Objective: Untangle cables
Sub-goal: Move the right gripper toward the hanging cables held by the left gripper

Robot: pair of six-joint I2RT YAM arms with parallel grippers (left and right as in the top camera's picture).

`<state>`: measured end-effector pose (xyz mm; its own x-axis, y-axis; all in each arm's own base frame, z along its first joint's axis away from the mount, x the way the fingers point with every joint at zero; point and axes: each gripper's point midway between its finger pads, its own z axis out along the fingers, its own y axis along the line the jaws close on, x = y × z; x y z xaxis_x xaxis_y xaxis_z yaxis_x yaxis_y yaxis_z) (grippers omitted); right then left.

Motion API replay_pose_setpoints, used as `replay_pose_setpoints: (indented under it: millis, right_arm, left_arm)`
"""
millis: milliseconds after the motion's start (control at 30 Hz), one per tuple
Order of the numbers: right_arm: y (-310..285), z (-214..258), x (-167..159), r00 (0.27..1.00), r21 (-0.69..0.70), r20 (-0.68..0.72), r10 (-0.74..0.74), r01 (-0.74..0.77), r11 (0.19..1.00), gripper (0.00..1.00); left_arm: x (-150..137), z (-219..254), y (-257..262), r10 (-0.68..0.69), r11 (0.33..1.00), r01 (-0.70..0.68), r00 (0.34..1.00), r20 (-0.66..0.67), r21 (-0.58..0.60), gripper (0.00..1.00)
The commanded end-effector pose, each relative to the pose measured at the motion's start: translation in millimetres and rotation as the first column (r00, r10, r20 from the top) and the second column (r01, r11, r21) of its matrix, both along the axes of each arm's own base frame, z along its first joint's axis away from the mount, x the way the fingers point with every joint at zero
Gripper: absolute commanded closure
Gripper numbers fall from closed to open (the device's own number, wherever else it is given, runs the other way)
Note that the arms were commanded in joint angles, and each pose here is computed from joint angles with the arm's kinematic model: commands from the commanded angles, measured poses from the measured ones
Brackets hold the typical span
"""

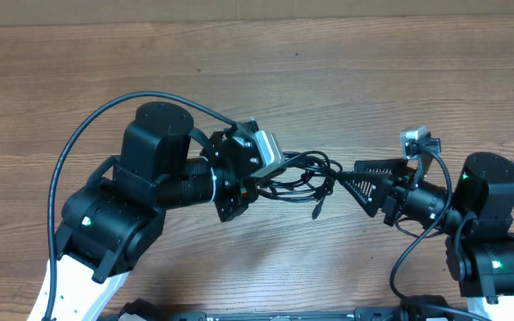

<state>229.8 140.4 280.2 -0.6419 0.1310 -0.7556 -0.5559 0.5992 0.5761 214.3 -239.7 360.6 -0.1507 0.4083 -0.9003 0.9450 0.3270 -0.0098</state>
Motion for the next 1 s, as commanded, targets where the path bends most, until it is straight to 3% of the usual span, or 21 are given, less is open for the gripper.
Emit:
replay_pose_setpoints:
  millis: [0,567,633,733,967]
  right_arm:
    - [8.6,17.1,-9.8,0.997,0.033,0.039,0.072,-0.073,0.997,0.46]
    - [21.1,27.2,-30.0,0.977,0.092,0.06,0.204,-0.209,0.974,0.45]
    - [19.8,26.1,-27.6,0.98,0.084,0.059,0.19,-0.194,0.977,0.35]
    - [14.9,21.8,-19.1,0.99,0.063,0.045,0.134,-0.137,0.989,0.33]
    - [1.6,12.7,-1.0,1.0,0.032,-0.008,-0.007,0.008,0.999,0.28]
  left_arm:
    - [-4.1,21.1,-1.5,0.001,0.997,-0.002,1.0,-0.004,-0.073,0.96]
    - [6.7,30.9,-20.4,-0.034,0.985,0.019,0.996,-0.085,-0.174,0.96]
    - [23.9,24.0,-17.7,0.066,0.983,-0.089,0.987,-0.144,-0.16,0.96]
    - [39.7,14.9,-10.6,0.189,0.966,-0.221,0.958,-0.217,-0.133,0.96]
    - [57.5,9.5,1.6,0.34,0.916,-0.384,0.896,-0.286,-0.114,0.96]
